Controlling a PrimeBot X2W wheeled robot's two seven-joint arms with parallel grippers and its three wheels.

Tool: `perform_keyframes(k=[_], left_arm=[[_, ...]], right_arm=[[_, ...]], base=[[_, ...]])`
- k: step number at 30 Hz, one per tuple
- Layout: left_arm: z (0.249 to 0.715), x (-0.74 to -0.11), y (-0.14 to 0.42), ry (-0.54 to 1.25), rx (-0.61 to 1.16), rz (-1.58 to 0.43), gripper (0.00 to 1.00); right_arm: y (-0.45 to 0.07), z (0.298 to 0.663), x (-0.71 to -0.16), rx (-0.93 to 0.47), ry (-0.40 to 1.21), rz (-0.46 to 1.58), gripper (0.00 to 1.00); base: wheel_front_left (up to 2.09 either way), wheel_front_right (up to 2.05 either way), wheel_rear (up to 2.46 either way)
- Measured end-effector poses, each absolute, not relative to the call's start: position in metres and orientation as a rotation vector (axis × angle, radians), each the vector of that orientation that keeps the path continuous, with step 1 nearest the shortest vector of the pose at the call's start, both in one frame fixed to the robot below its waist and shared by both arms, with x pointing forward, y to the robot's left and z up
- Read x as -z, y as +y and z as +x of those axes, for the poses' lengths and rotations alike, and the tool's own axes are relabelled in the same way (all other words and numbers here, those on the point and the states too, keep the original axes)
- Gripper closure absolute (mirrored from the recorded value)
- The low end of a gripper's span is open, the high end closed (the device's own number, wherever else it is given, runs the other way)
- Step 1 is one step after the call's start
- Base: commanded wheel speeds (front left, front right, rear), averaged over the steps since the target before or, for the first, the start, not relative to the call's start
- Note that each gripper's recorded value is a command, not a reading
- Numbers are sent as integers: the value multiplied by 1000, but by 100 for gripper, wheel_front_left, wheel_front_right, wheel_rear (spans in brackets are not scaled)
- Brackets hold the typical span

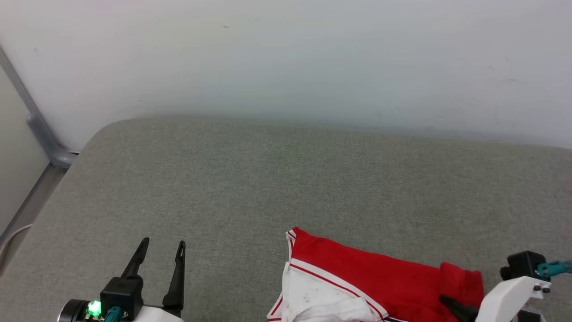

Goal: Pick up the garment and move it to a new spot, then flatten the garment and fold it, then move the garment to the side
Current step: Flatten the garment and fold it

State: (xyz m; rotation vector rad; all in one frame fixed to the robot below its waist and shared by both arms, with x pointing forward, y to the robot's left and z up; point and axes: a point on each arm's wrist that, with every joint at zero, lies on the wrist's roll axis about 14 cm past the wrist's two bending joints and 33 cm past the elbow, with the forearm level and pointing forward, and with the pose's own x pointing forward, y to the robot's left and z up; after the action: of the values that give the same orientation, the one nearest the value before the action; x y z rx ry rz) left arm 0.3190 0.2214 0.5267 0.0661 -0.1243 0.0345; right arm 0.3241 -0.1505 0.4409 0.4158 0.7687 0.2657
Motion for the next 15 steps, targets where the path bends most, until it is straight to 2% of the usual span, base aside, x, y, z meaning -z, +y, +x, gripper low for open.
perform_keyframes(k=[7,15], left_arm=[[311,-521,231,-109,-67,69,0],[305,-520,240,-103,-93,71,0]], right_arm=[[-100,324,-459,-415,755,468,100],[-41,320,-458,-572,743,620,100]], base=[[0,0,0],[0,0,0]])
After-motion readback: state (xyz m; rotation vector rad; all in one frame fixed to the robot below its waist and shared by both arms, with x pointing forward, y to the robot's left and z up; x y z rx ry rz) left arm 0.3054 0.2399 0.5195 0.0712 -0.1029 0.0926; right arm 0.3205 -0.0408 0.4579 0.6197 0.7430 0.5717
